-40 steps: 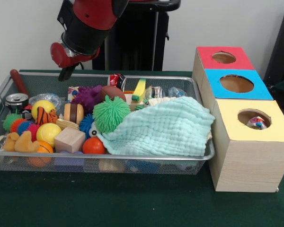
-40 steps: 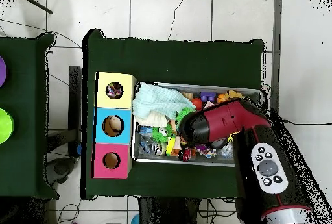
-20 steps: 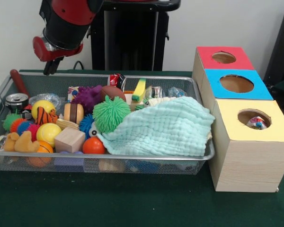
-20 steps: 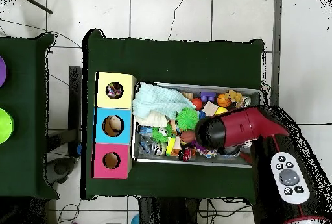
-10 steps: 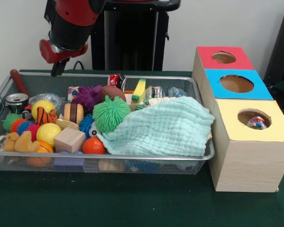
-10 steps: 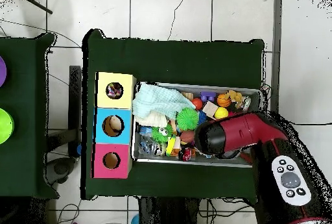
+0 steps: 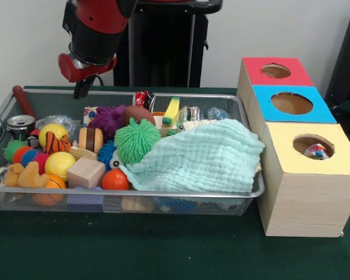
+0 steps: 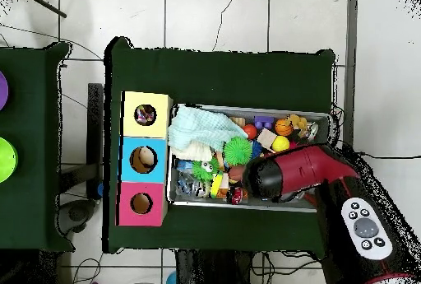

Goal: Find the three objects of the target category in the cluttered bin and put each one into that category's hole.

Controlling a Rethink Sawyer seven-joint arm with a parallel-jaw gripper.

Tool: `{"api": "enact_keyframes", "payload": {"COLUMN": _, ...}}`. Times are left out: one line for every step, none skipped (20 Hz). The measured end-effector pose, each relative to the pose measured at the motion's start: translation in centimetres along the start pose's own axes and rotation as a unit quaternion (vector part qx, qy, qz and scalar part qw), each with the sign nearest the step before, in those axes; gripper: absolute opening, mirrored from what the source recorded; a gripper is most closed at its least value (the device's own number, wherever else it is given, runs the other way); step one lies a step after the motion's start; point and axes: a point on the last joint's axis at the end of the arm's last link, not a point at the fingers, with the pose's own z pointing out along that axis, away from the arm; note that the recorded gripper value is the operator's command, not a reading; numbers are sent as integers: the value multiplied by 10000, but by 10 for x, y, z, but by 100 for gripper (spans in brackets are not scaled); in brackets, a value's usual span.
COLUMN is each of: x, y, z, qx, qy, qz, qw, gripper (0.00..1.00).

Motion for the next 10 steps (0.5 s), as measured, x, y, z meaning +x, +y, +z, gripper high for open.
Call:
{"api": "enact_keyframes", "payload": {"x": -1, "y": 1, "z": 0, "qx": -8, "qy": -7, "qz": -15, "qw": 10000, "gripper": 0}}
{"api": "enact_keyframes", "payload": {"x": -2, "y": 3, "z": 0, "qx": -18, "qy": -15, "qz": -34, "qw": 10000, "gripper": 0}}
{"api": "enact_keyframes", "payload": {"x": -3, "y": 4, "z": 0, "qx": -26, "qy": -22, "qz": -47, "qw": 10000, "gripper": 0}}
{"api": "enact_keyframes", "payload": {"x": -4, "y": 5, "z": 0, "qx": -31, "qy": -30, "qz": -58, "qw": 10000, "gripper": 0}}
{"api": "enact_keyframes", "payload": {"x": -5, "y": 6, "z": 0, "qx": -36, "qy": -40, "qz": -68, "qw": 10000, "gripper": 0}}
{"api": "enact_keyframes", "payload": {"x": -8, "y": 6, "z": -2, "qx": -38, "qy": -82, "qz": -90, "qw": 9999, "gripper": 100}}
{"api": "enact_keyframes", "payload": {"x": -9, "y": 6, "z": -2, "qx": -38, "qy": -85, "qz": -91, "qw": 9999, "gripper": 100}}
{"api": "enact_keyframes", "payload": {"x": -9, "y": 6, "z": -2, "qx": -38, "qy": -88, "qz": -92, "qw": 9999, "gripper": 100}}
{"api": "enact_keyframes", "payload": {"x": -10, "y": 6, "z": -2, "qx": -39, "qy": -98, "qz": -97, "qw": 9999, "gripper": 100}}
{"api": "enact_keyframes", "payload": {"x": -11, "y": 6, "z": -2, "qx": -39, "qy": -110, "qz": -103, "qw": 9999, "gripper": 100}}
